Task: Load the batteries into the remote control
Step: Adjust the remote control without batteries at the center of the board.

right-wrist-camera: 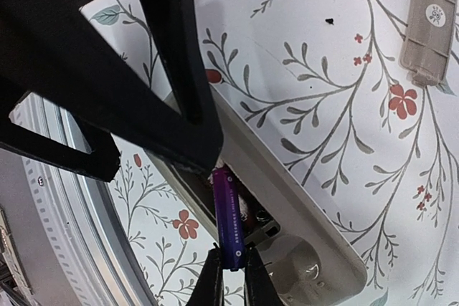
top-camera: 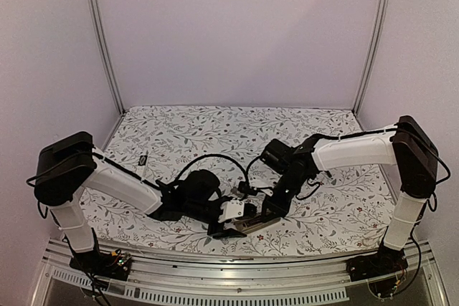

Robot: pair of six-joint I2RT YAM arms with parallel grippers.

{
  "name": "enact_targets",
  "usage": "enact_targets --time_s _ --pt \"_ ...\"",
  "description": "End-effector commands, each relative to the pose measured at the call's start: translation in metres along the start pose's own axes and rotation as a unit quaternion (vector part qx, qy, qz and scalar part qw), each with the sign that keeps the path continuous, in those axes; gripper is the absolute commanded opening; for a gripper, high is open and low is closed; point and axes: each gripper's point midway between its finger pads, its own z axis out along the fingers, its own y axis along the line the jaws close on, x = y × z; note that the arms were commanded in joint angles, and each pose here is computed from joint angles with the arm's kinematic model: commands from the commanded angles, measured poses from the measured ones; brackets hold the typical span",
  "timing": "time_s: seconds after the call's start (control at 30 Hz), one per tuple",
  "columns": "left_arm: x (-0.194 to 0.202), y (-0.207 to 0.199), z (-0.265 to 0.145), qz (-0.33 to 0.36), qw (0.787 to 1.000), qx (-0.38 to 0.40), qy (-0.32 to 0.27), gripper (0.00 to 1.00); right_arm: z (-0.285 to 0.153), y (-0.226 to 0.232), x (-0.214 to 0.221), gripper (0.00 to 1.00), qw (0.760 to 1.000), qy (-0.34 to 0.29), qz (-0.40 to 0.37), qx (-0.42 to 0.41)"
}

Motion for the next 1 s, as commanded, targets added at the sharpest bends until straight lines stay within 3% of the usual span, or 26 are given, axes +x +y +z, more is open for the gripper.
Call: enact_targets --time_s 0.0,0.37,0.67,0.97 --pt "0.003 0.005 -0.002 0.006 1.000 -0.015 0.014 0.63 -0.014 0.001 -0.010 0.00 1.000 -0.017 -0.009 0.011" --pt "0.022 0.020 -0.001 0.035 0.997 -0.051 0.053 0.59 -0.021 0.001 -0.008 0.00 1.000 -0.019 0.001 0.012" --pt "0.008 0.000 -0.006 0.022 0.999 0.008 0.030 0.72 -0.025 0.002 -0.013 0.00 0.999 -0.029 0.007 0.013" --pt "0.018 0.013 0.003 0.014 0.998 -0.020 0.052 0.66 -0.028 0.010 -0.013 0.00 0.999 -0.044 0.013 -0.004"
